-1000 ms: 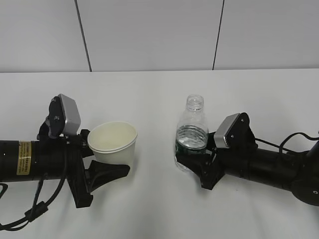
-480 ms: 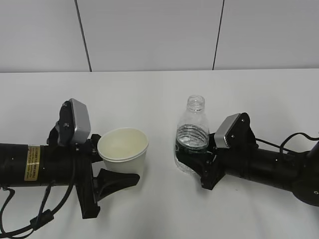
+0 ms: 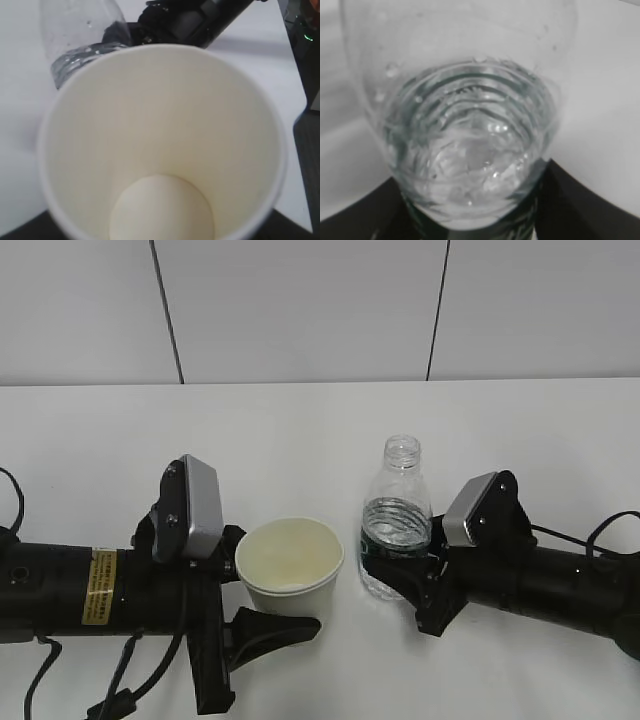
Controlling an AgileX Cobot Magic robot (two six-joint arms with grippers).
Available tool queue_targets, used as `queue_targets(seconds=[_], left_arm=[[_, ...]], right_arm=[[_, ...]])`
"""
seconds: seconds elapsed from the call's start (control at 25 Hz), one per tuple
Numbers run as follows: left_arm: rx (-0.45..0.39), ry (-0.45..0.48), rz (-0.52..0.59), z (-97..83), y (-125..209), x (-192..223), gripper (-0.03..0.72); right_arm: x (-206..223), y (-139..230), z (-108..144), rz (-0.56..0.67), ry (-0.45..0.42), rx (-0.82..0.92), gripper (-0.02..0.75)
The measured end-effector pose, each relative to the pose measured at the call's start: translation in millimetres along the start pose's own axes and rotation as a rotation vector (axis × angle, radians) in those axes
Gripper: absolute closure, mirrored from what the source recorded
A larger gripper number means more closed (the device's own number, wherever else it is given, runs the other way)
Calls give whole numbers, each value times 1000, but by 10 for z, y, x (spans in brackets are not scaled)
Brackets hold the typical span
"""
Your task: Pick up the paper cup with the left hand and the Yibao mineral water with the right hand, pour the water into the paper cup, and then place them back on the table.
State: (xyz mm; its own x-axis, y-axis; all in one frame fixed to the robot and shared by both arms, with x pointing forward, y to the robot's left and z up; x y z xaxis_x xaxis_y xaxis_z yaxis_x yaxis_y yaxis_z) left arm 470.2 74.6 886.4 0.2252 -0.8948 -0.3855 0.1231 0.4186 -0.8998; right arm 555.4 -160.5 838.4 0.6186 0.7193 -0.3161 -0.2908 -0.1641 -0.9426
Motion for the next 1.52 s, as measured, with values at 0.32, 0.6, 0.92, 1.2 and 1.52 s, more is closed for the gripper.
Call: queue_targets(seconds=[0.32, 0.6, 0.92, 1.2, 1.52], left_arm=[[-48, -8, -18, 5, 68, 50, 255], [-3, 24, -51, -63, 70, 106, 255], [96, 63, -38, -55, -45, 263, 255], [103, 60, -37, -35, -55, 274, 255], [112, 64, 7, -36, 7, 275, 255]], right_arm=[[-73, -169, 34, -35, 4, -30, 323], [-110, -288, 45, -63, 9, -60, 323], [-113, -282, 48, -61, 10, -126, 323], [-123, -323, 24, -72, 34, -221, 323], [-125, -334, -13, -73, 66, -344, 323]])
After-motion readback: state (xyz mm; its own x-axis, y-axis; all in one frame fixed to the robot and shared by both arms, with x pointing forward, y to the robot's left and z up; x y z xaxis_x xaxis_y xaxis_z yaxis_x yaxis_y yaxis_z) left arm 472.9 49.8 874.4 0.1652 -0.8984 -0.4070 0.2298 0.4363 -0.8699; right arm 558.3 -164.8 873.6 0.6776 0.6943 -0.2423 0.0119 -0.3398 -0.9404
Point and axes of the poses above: a point on each arm's last joint axis where the gripper is mounted, x pointing out along that axis toward the gripper, z along the wrist's bending axis when the last joint is at zero, y = z × x, the point moved 5 cm from there along x, pointing out along that axis toward the gripper, and after that the axes turned 9 degrees about x, right-handed, at the moved point
